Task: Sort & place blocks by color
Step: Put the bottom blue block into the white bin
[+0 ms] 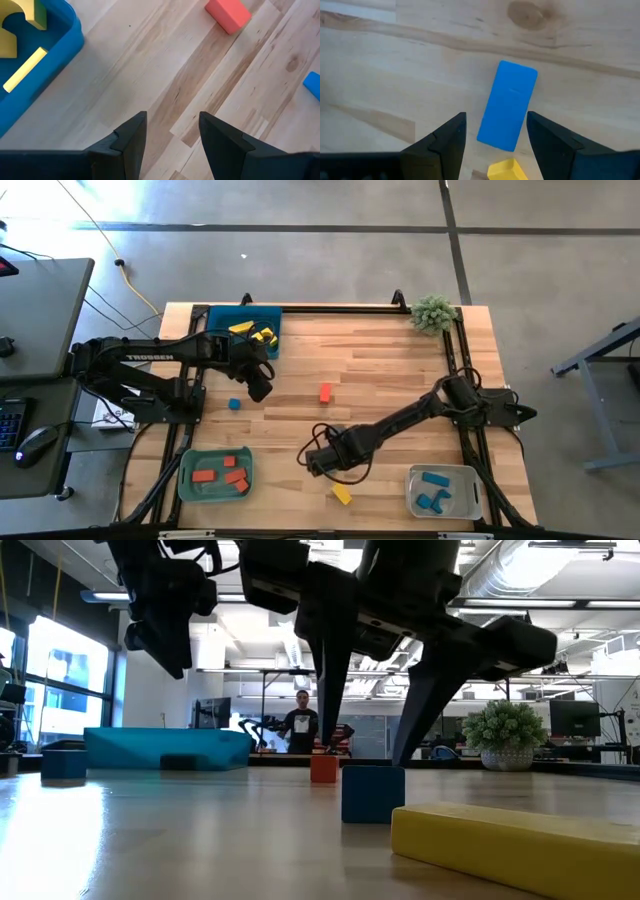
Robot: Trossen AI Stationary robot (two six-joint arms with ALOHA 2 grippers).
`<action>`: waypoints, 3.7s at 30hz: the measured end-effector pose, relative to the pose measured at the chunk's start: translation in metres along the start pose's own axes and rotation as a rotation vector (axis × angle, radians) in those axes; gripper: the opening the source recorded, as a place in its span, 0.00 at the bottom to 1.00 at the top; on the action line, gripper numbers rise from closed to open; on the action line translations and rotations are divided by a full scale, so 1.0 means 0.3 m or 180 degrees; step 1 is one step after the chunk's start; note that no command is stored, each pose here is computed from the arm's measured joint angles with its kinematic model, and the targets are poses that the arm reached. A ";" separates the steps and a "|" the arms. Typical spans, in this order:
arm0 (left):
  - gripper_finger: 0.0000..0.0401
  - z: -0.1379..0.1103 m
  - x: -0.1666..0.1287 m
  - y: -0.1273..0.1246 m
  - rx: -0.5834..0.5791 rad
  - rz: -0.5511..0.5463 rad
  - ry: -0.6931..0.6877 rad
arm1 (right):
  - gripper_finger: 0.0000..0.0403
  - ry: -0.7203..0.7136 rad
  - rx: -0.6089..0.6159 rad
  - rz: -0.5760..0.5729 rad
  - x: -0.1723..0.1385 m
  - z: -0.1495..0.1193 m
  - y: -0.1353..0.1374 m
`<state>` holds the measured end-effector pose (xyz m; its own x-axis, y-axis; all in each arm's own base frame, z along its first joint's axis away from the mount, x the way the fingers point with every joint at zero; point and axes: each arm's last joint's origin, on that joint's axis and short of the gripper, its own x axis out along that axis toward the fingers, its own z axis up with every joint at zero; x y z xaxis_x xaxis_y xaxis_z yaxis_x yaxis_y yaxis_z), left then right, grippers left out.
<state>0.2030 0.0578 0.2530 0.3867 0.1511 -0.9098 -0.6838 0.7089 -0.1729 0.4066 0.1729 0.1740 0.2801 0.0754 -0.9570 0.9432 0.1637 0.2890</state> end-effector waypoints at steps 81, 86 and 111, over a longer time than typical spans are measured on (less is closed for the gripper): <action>0.42 0.021 -0.001 -0.007 0.0254 0.0015 -0.0252 | 0.25 -0.0502 -0.2418 -0.1542 -0.251 -0.017 -0.050; 0.42 0.021 -0.001 -0.007 0.0120 0.0009 -0.0252 | 0.25 -0.0498 -0.2629 -0.1696 -0.248 -0.023 -0.095; 0.42 0.024 -0.001 -0.009 -0.0355 -0.0029 -0.0281 | 0.26 -0.0079 -0.2052 -0.0869 -0.541 -0.101 -0.657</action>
<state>0.2092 0.0608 0.2565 0.4428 0.2086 -0.8720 -0.7426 0.6303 -0.2263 0.1699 0.1583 0.2733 0.0593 -0.0726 -0.9956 0.6885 0.7251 -0.0119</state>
